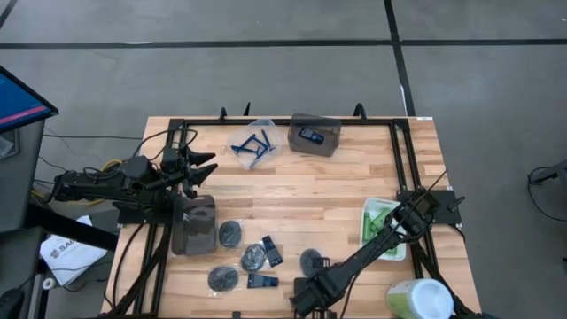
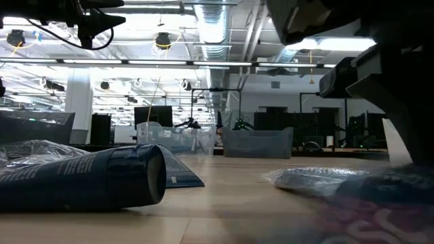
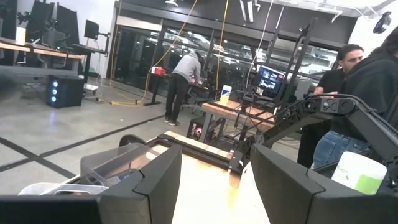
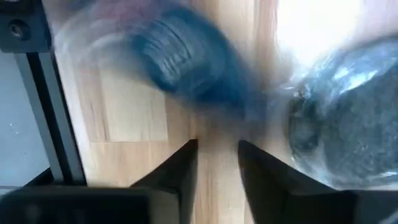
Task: Pick & Place Travel size toiletries
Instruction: Put the blue shave cream into the top black bin
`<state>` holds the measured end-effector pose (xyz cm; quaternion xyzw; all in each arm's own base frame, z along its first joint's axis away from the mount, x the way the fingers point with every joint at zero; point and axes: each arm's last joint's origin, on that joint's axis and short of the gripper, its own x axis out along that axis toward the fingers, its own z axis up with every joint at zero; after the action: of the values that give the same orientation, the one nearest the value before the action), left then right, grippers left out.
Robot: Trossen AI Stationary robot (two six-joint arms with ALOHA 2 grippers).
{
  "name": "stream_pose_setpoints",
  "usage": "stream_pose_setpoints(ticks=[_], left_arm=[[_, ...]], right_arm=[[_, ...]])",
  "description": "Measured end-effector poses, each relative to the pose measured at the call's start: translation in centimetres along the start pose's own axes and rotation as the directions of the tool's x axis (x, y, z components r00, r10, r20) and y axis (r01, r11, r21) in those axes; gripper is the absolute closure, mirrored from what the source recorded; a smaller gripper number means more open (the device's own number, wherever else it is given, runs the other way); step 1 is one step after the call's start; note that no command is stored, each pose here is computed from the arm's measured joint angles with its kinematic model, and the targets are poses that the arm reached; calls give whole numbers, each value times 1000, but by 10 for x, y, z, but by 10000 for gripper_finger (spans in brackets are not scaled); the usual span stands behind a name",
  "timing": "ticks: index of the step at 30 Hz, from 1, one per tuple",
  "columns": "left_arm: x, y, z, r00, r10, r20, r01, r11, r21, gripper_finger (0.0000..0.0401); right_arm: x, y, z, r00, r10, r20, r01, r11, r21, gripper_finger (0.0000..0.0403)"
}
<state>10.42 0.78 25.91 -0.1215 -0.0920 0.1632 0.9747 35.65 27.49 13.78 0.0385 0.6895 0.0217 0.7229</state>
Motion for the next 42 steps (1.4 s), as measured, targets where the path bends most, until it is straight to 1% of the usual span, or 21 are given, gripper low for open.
stream_pose_setpoints(ticks=[1, 3, 5, 7, 11, 14, 17, 19, 21, 23, 24, 26, 27, 30, 34, 38, 40, 42], left_arm=[[0, 0, 0, 1000, -1, 2, 1, 1000, -1, 210], [0, 0, 0, 1000, -2, 4, 2, 1000, -2, 210], [0, 0, 0, 1000, -1, 4, 1, 1000, -2, 210], [0, 0, 1, 1000, -2, 6, 2, 1000, -3, 210], [0, 0, 1, 1000, -3, 9, 3, 1000, -4, 210], [0, 0, 1, 1000, -3, 11, 3, 1000, -5, 210], [0, 0, 1, 1000, -3, 12, 4, 1000, -6, 210], [0, 0, 1, 1000, -3, 13, 3, 1000, -6, 210], [0, 0, 1, 1000, -3, 14, 4, 1000, -6, 210], [0, 0, 2, 1000, -4, 15, 4, 1000, -10, 210], [0, 0, 2, 1000, -4, 15, 4, 1000, -10, 210], [0, 0, 2, 1000, -4, 16, 4, 1000, -11, 210], [0, 0, 2, 1000, -4, 16, 4, 1000, -12, 210], [0, 0, 2, 1000, -4, 18, 5, 1000, -15, 210], [0, 0, 2, 1000, -4, 18, 5, 1000, -16, 210], [0, 0, 2, 1000, -5, 19, 5, 1000, -16, 210], [0, 0, 2, 1000, -5, 21, 5, 1000, -17, 210], [0, -1, 2, 1000, -5, 21, 6, 1000, -17, 210]], right_arm=[[0, 0, 0, 1000, 0, -1, 0, 1000, 0, 304], [0, 0, 0, 1000, 2, -6, -2, 1000, -1, 311], [-1, 0, 0, 1000, 3, -5, -4, 1000, -1, 309], [-2, 0, 0, 1000, 7, -6, -7, 1000, -6, 298], [-10, 2, 1, 1000, 6, -13, -7, 1000, -8, 256], [-15, 4, 4, 1000, 20, 6, -20, 1000, -11, 217], [-26, 9, 10, 998, 42, 42, -40, 998, -45, 179], [-32, 10, 13, 997, 45, 69, -42, 998, -50, 160], [-35, 7, 17, 995, 50, 83, -50, 999, -3, 149], [-38, 2, 23, 994, 57, 92, -67, 992, 107, 146], [-40, -1, 27, 993, 64, 96, -80, 982, 171, 146], [-45, -7, 36, 989, 104, 107, -131, 947, 294, 145], [-47, -10, 42, 983, 136, 120, -170, 922, 349, 145], [-50, -15, 56, 961, 202, 190, -272, 828, 491, 145], [-52, -13, 67, 928, 249, 278, -368, 735, 569, 145], [-49, -14, 67, 929, 233, 288, -367, 688, 626, 145], [-46, -16, 65, 938, 210, 277, -344, 664, 664, 145], [-44, -17, 64, 946, 197, 259, -324, 652, 686, 145]])
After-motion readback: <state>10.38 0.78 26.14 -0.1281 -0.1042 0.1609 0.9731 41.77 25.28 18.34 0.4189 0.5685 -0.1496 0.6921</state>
